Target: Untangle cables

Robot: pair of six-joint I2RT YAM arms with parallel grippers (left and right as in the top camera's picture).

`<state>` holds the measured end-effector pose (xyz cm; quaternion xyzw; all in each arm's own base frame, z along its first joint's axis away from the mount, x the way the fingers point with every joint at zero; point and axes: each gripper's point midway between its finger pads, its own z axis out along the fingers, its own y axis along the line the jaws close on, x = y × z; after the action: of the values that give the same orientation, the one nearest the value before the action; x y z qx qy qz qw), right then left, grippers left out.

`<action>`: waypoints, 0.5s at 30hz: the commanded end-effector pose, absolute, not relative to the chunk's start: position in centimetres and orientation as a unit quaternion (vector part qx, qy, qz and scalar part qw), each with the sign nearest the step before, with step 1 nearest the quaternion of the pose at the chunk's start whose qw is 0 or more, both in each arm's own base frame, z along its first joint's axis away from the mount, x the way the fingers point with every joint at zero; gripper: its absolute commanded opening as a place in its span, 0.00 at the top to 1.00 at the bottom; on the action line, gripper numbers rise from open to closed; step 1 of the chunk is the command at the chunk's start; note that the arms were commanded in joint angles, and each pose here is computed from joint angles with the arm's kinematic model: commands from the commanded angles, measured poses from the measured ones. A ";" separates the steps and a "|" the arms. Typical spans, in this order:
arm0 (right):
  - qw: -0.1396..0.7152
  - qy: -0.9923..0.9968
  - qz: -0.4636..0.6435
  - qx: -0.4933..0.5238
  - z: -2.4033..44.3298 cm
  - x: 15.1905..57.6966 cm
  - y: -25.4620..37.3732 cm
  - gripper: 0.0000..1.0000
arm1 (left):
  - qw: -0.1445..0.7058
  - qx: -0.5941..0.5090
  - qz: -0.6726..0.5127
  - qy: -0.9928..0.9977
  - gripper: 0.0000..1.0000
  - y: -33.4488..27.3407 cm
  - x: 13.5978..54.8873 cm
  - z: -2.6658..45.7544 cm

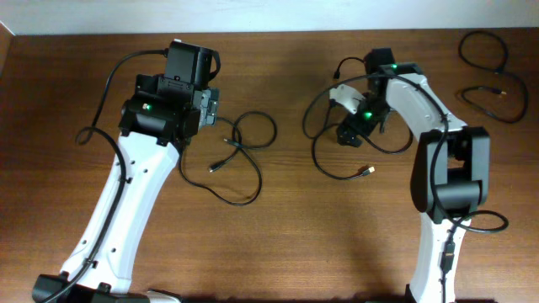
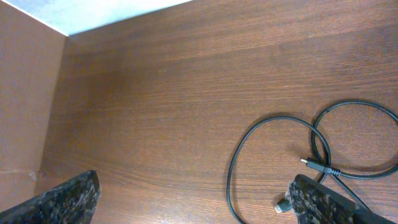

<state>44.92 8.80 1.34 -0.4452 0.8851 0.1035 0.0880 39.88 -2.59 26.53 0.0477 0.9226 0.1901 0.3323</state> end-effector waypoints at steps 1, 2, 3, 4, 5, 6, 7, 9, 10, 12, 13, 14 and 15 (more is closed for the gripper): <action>0.098 0.904 0.111 -0.402 1.6 45.2 5.6 0.05 | 0.341 0.036 0.185 0.921 0.01 -2.3 39.7 27.3; 0.108 0.904 0.137 -0.391 1.8 45.2 5.6 0.05 | 0.341 0.036 0.185 0.921 0.01 -2.3 39.7 27.3; 0.110 0.905 0.151 -0.382 1.7 44.9 5.3 0.05 | 0.341 0.036 0.185 0.921 0.01 -2.3 39.7 27.3; 0.100 0.908 0.155 -0.377 0.9 44.2 5.0 0.05 | 0.341 0.036 0.185 0.921 0.01 -2.3 39.7 27.3; 0.090 0.908 0.159 -0.376 0.2 43.5 5.0 0.05 | 0.341 0.036 0.185 0.921 0.01 -2.3 39.7 27.3; 0.080 0.909 0.164 -0.374 -0.5 42.7 5.0 0.05 | 0.341 0.036 0.185 0.921 0.01 -2.3 39.7 27.3; 0.056 0.912 0.170 -0.370 -1.2 41.3 4.9 0.04 | 0.341 0.036 0.185 0.921 0.01 -2.3 39.7 27.3; 0.003 0.913 0.122 -0.388 -1.9 39.6 2.8 0.04 | 0.341 0.036 0.185 0.921 0.01 -2.3 39.7 27.3; -0.008 0.915 0.097 -0.391 -2.1 39.6 1.9 0.04 | 0.340 0.040 0.187 0.921 0.01 -2.3 39.6 27.3; -0.004 0.916 0.088 -0.392 -2.2 40.0 1.6 0.04 | 0.340 0.040 0.187 0.921 0.01 -2.3 39.6 27.3; -0.001 0.916 0.081 -0.393 -2.2 40.2 1.5 0.04 | 0.340 0.040 0.187 0.921 0.01 -2.3 39.6 27.3; 0.001 0.916 0.080 -0.393 -2.2 40.3 1.5 0.24 | 0.340 0.040 0.187 0.921 0.01 -2.3 39.6 27.3; 0.001 0.916 0.080 -0.393 -2.2 40.3 1.5 0.50 | 0.340 0.040 0.187 0.921 0.01 -2.3 39.6 27.3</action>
<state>42.50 2.39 0.43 -0.4007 0.9111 0.0807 0.0529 39.77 -2.56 26.45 0.0485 0.9234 0.1909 0.3294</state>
